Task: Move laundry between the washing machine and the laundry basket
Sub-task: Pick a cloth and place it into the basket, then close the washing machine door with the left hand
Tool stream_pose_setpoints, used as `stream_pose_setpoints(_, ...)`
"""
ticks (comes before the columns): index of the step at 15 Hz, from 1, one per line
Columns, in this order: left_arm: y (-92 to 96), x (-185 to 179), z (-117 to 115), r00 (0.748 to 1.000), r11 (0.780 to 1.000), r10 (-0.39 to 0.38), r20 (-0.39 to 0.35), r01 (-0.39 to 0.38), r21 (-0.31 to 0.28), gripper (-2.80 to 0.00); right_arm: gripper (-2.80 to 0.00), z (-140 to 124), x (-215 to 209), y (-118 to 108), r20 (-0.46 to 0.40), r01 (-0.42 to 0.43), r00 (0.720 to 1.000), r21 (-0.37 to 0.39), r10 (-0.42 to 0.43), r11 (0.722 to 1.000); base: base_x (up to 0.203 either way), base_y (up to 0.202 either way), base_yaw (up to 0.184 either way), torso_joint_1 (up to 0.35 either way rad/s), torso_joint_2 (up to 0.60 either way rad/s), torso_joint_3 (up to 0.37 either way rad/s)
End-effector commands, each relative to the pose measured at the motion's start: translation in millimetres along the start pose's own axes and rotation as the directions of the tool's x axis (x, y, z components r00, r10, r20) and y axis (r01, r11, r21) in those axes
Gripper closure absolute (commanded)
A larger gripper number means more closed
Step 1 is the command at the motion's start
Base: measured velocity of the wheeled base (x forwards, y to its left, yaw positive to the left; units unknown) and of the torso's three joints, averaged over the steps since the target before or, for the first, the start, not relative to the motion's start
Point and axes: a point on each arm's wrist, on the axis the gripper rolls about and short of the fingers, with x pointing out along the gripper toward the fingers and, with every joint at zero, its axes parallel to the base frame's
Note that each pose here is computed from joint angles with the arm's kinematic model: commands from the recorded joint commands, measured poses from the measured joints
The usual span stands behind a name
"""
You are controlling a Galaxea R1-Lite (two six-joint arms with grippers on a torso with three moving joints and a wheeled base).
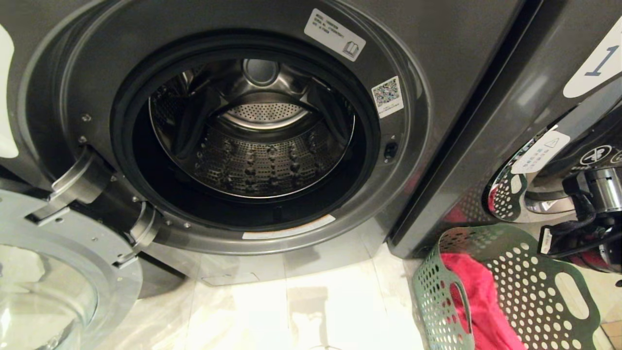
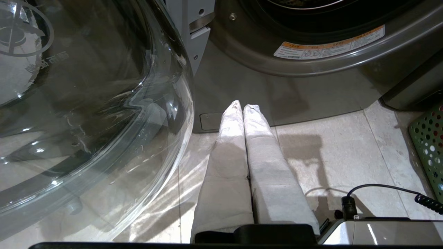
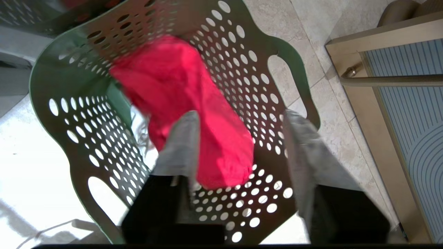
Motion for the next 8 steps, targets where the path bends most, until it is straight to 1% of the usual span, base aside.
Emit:
stream_pose_setpoints(1,0.0,-0.1,0.0,1.000,1.000,0.001,0.001,-0.001,0.000,0.00,-2.80,0.1,-5.3,-3.1,0.012,-0.002,1.000,0.009,0.002,1.000,0.000,0.000,0.000,0.000,0.00,0.000)
stream_pose_setpoints(3,0.0,-0.1,0.0,1.000,1.000,0.001,0.001,-0.001,0.000,0.00,-2.80,2.0,-17.6,-9.5,0.041,-0.016,0.999,0.024,0.015,1.000,0.000,0.000,0.000,0.000,0.00,0.000)
stream_pose_setpoints(4,0.0,-0.1,0.0,1.000,1.000,0.001,0.001,-0.001,0.000,0.00,-0.70,1.9,-26.4,-14.1,0.060,-0.027,0.998,0.033,0.025,0.999,0.000,0.000,0.000,0.000,0.00,0.000)
stream_pose_setpoints(5,0.0,0.0,-0.3,1.000,1.000,0.001,0.000,-0.001,0.000,0.00,0.00,-1.4,-37.5,-19.9,0.079,-0.045,0.996,0.036,0.042,0.998,0.000,0.000,0.000,0.000,0.00,0.000)
stream_pose_setpoints(6,0.0,-0.1,0.0,1.000,1.000,0.001,0.001,-0.001,0.000,0.00,0.00,-5.7,-50.4,-27.1,0.098,-0.073,0.993,0.021,0.071,0.997,0.000,0.000,0.000,0.000,0.00,0.000)
stream_pose_setpoints(8,0.0,-0.1,0.0,1.000,1.000,0.001,0.001,-0.001,0.000,0.00,0.00,-19.7,-87.1,-51.9,0.173,-0.140,0.975,-0.024,0.142,0.990,0.000,0.000,0.000,0.000,0.00,0.000)
